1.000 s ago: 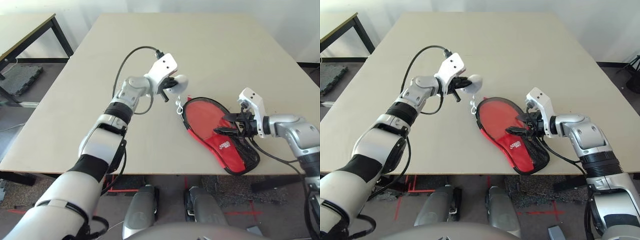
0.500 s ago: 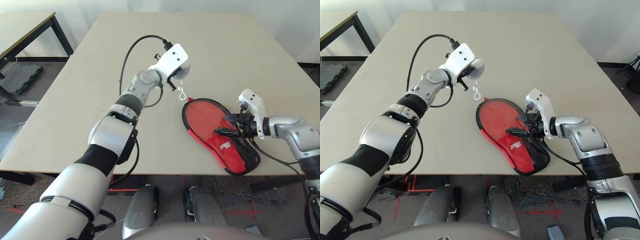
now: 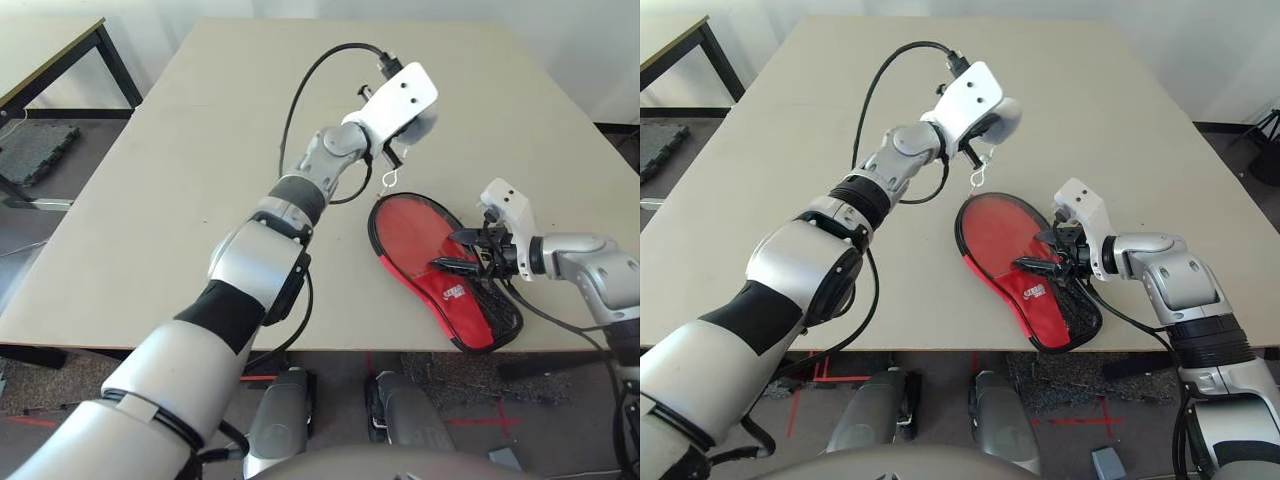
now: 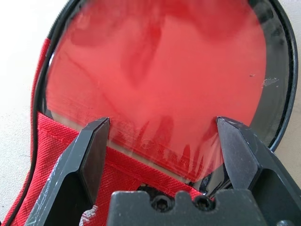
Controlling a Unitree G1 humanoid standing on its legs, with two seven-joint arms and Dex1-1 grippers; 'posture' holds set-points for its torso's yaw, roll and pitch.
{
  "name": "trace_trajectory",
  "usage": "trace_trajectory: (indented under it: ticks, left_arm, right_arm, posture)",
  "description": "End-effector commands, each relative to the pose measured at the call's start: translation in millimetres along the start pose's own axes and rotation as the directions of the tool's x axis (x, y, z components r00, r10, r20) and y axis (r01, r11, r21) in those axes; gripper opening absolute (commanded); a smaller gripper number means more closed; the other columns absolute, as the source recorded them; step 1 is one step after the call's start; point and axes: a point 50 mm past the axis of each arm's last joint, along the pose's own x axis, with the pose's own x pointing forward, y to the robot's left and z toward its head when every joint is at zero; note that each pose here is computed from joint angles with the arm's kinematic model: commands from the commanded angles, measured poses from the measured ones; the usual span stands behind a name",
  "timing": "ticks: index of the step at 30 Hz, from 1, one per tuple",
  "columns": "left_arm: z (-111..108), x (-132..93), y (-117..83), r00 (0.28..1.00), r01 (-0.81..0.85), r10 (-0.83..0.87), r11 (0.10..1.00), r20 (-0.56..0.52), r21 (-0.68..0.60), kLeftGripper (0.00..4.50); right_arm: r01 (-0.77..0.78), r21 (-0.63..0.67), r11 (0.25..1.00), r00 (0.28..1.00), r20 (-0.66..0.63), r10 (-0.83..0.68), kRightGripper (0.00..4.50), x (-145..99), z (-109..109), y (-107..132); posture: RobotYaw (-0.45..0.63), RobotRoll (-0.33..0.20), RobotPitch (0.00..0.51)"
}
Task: Store the ping-pong paddle in its case and zip it.
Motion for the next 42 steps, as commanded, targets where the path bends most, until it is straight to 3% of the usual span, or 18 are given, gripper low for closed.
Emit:
trace_trajectory:
  ticks: [1, 6, 10, 18, 21, 30, 42]
  left_arm:
    - [-11, -4, -11, 0.990, 0.141, -0.141, 0.989, -0.014, 0.037, 0.01]
    - [-38, -19, -20, 0.961, 0.270, -0.263, 0.960, -0.090, 0.078, 0.01]
    - [-48, -27, -21, 0.950, 0.302, -0.293, 0.950, -0.111, 0.081, 0.01]
    - [-54, -34, -33, 0.918, 0.396, -0.394, 0.917, -0.055, 0.043, 0.01]
    - [-55, -36, -35, 0.913, 0.407, -0.406, 0.913, -0.037, 0.025, 0.93]
    - [-46, -46, -22, 0.929, 0.369, -0.369, 0.929, 0.004, -0.010, 4.47]
    - [-34, -85, 3, 0.942, 0.336, -0.335, 0.940, 0.031, -0.050, 4.47]
  right_arm:
    - [-0.053, 0.132, 0.990, 0.988, -0.136, 0.071, 4.50, 15, -37, 9]
    - [-0.054, 0.132, 0.990, 0.988, -0.134, 0.072, 4.50, 16, -36, 7]
    - [-0.058, 0.130, 0.990, 0.988, -0.134, 0.076, 4.50, 17, -36, 7]
    - [-0.063, 0.118, 0.991, 0.988, -0.134, 0.079, 4.50, 19, -33, 4]
    - [-0.063, 0.117, 0.991, 0.988, -0.134, 0.079, 4.50, 19, -32, 2]
    - [-0.064, 0.110, 0.992, 0.988, -0.135, 0.079, 4.50, 21, -31, 0]
    - [-0.070, 0.105, 0.992, 0.988, -0.127, 0.084, 4.50, 25, -28, -1]
  posture:
    - [0.01, 0.000, 0.118]
    - [0.02, 0.000, 0.114]
    - [0.03, 0.000, 0.108]
    - [0.04, 0.000, 0.094]
    - [0.04, 0.000, 0.091]
    - [0.06, 0.000, 0.092]
    - [0.07, 0.000, 0.083]
